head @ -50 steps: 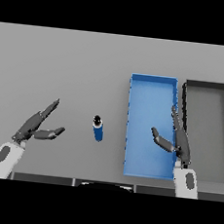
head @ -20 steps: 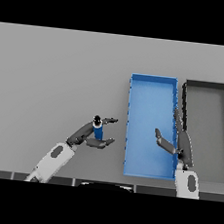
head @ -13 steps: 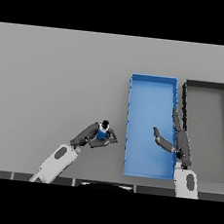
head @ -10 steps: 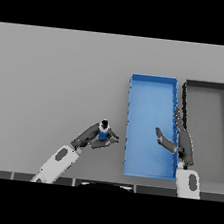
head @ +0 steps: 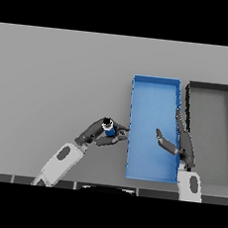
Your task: Pick up the blue pipe and place it into the blue bin.
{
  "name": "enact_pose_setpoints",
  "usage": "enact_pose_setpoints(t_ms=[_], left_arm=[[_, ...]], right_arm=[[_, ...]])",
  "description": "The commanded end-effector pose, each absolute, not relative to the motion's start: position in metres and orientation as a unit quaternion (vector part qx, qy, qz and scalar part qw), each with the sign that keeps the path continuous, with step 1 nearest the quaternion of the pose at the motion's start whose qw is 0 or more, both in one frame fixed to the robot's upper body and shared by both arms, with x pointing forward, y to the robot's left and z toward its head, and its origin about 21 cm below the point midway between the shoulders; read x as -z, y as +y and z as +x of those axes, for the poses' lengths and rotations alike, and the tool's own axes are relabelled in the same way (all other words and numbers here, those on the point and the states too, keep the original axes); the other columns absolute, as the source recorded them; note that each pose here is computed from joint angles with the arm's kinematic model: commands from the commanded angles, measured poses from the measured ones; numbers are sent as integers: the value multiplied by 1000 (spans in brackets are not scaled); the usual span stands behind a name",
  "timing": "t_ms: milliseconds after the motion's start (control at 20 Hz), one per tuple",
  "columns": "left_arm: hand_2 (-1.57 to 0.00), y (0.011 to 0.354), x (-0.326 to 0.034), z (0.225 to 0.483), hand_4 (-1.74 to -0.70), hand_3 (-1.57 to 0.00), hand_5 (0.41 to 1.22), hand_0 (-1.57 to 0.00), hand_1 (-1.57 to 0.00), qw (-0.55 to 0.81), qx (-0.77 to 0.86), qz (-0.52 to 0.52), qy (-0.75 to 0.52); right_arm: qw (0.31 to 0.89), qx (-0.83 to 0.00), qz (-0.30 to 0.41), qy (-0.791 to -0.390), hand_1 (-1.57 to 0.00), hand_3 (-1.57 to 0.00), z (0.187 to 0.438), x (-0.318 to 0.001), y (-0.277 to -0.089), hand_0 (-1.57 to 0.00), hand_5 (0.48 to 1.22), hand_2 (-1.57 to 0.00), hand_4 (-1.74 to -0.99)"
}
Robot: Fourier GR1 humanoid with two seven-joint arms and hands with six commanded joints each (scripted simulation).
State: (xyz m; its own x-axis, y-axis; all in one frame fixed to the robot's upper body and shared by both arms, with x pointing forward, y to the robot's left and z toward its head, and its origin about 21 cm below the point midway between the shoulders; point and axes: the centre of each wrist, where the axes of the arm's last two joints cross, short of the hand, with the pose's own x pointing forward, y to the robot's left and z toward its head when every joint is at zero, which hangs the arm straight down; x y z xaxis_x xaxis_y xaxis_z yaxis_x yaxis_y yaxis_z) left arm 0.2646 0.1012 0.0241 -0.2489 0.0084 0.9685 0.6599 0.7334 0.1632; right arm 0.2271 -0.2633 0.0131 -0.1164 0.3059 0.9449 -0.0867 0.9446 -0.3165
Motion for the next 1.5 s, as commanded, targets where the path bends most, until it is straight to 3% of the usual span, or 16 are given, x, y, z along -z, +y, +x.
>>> enact_pose_setpoints(t_ms=[0,300,500,600,750,850,1000,1150,1450], left_arm=[[-1558,95,-30,263,-1465,-1558,1215,-1554,-1556,559,288,-237,-741],[-1568,92,-48,258,-1467,-1568,1220,-1566,-1567,554,306,-242,-735],[-1570,90,-50,261,-1466,-1570,1220,-1569,-1569,557,309,-240,-732],[-1570,89,-48,262,-1466,-1570,1220,-1570,-1570,557,312,-236,-732],[-1571,89,-45,261,-1467,-1571,1220,-1570,-1570,554,316,-240,-732],[-1571,88,-45,260,-1467,-1571,1221,-1571,-1571,553,320,-242,-730],[-1571,88,-47,261,-1467,-1571,1221,-1571,-1571,555,318,-244,-729],[-1571,90,-50,262,-1467,-1571,1221,-1571,-1571,551,317,-246,-732],[-1571,90,-53,261,-1467,-1571,1221,-1571,-1571,554,323,-235,-730]], right_arm=[[660,-149,-77,-732,1,1,226,-13,-265,1,643,1,-1184],[653,-150,-89,-737,1,1,228,-13,-270,1,643,1,-1151],[641,-147,-117,-744,1,1,210,-16,-266,1,643,1,-1138],[638,-141,-142,-743,1,1,202,-20,-264,1,643,1,-1188],[629,-140,-147,-751,1,1,195,-28,-263,1,642,-20,-1187],[609,-122,-59,-781,-12,0,195,-38,-262,1,641,-67,-1198],[611,-158,45,-774,-29,-1,200,-73,-264,1,607,-120,-1215],[592,-219,117,-767,-14,0,213,-114,-253,1,577,-111,-1237],[558,-344,148,-741,-3,1,227,-159,-217,1,558,-66,-1291]])
